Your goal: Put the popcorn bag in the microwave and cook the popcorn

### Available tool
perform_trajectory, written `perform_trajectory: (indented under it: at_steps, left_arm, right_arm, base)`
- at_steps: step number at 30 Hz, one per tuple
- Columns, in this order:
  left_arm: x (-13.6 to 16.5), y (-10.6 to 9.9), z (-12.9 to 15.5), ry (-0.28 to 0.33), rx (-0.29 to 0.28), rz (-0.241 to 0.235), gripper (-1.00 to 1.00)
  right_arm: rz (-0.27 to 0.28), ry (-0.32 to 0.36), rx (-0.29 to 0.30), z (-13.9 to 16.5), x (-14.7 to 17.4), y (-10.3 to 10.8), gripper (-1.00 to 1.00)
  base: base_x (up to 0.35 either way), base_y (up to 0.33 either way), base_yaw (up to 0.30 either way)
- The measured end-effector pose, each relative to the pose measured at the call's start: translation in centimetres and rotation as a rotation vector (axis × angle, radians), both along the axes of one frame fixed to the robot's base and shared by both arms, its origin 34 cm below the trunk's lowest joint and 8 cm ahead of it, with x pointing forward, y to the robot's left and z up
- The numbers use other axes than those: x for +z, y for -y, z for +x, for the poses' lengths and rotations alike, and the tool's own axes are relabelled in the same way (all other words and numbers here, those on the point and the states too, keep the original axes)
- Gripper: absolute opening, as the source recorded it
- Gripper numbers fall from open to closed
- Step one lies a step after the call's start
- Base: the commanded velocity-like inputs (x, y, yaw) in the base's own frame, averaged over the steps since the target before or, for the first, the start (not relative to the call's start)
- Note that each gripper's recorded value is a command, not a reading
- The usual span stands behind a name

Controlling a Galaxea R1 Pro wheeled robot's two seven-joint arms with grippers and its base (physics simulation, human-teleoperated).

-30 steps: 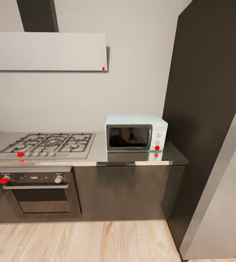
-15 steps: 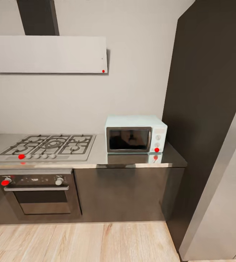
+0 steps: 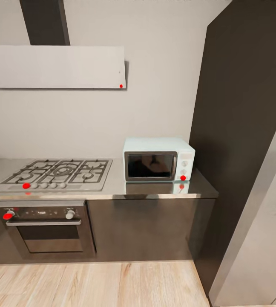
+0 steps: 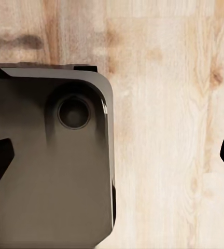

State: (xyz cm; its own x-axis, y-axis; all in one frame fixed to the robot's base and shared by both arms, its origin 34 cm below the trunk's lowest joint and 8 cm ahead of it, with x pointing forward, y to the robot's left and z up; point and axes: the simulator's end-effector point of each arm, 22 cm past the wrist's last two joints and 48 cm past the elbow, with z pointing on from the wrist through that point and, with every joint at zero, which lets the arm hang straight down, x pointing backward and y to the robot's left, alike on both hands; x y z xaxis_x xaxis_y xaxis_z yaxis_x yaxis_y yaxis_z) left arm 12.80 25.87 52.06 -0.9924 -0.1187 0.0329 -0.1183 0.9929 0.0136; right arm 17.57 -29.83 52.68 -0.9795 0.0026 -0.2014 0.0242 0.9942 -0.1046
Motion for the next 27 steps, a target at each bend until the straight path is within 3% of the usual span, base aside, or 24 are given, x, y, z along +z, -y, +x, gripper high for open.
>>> perform_trajectory:
  at_steps: [27]
  left_arm:
    - [3.4, 0.1, -0.5, -0.002, 0.0, -0.002, 1.0]
  right_arm:
    - [0.0, -0.001, 0.0, -0.5, 3.4, 0.0, 1.0]
  base:
    - [0.024, -0.017, 0.0]
